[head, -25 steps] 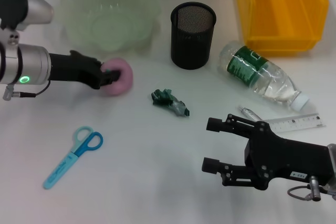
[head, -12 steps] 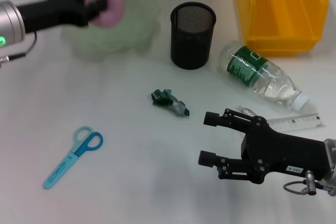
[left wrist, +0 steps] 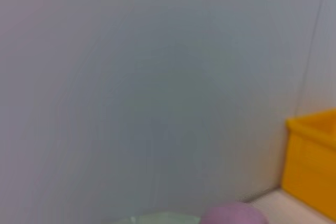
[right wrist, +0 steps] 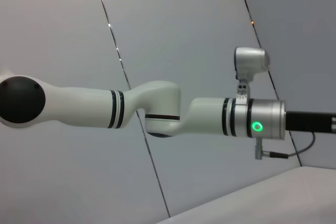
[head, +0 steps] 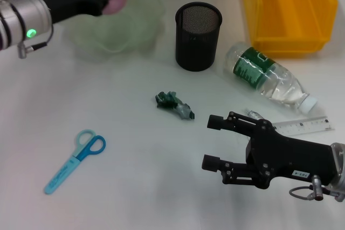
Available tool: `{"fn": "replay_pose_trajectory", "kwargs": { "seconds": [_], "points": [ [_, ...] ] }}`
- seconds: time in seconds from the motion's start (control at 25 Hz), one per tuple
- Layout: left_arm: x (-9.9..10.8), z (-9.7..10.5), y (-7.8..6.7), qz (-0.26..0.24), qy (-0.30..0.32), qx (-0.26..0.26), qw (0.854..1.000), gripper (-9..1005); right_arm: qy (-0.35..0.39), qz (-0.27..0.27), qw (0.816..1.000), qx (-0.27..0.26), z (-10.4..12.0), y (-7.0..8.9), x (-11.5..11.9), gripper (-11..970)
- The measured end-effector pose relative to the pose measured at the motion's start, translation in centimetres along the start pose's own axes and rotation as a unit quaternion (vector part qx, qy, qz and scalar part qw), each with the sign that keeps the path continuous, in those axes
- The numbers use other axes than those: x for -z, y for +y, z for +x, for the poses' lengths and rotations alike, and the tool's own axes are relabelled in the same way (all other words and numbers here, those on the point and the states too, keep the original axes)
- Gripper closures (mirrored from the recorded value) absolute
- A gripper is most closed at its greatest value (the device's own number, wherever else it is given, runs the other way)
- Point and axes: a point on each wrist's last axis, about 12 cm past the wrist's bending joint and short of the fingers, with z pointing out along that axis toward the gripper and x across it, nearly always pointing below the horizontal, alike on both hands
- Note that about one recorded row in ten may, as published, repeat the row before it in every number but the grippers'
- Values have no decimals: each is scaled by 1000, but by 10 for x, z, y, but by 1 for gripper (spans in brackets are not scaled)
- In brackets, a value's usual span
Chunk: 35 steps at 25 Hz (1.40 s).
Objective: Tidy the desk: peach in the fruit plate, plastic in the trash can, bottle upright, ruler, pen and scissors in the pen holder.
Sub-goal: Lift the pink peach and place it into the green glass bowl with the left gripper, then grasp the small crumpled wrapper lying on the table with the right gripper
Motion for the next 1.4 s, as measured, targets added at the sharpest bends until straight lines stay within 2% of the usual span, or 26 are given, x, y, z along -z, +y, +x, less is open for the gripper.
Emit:
{"fn": "replay_pose_trajectory", "kwargs": {
  "seconds": [0.16,0.28,0.52,0.8,0.84,0.96,1.08,1.16,1.2,1.24,1.4],
  "points": [
    [-8,4,-7,4,18,-35,999,849,-1,1,1000,-2,1,0,0,125],
    [-10,3,-11,8,23,-47,999,606,-2,4,1000,-2,0,0,0,125],
    [-9,4,-10,5,20,-46,999,391,-1,4,1000,-2,0,-2,-2,124],
    [-2,4,-11,18,2,-28,999,280,-14,22,1000,-1,-2,-5,-1,125],
    [12,0,-17,62,-37,-6,997,264,-19,32,999,-1,-2,-6,0,125],
    [23,-2,-20,92,-62,4,994,216,-18,38,999,-1,-2,-7,1,125],
    [61,-2,-30,176,-139,22,974,202,-11,49,999,0,-1,-11,0,124],
    [77,2,-35,211,-160,17,964,205,-8,57,998,1,-1,-14,-1,124],
    [77,2,-35,211,-160,17,964,207,-6,62,998,1,-1,-15,-1,124],
    [96,13,-43,258,-173,0,951,208,-4,65,998,2,-1,-17,-1,124],
    [126,42,-62,335,-165,-47,926,213,-4,84,996,3,-2,-23,-3,124]
  ]
}}
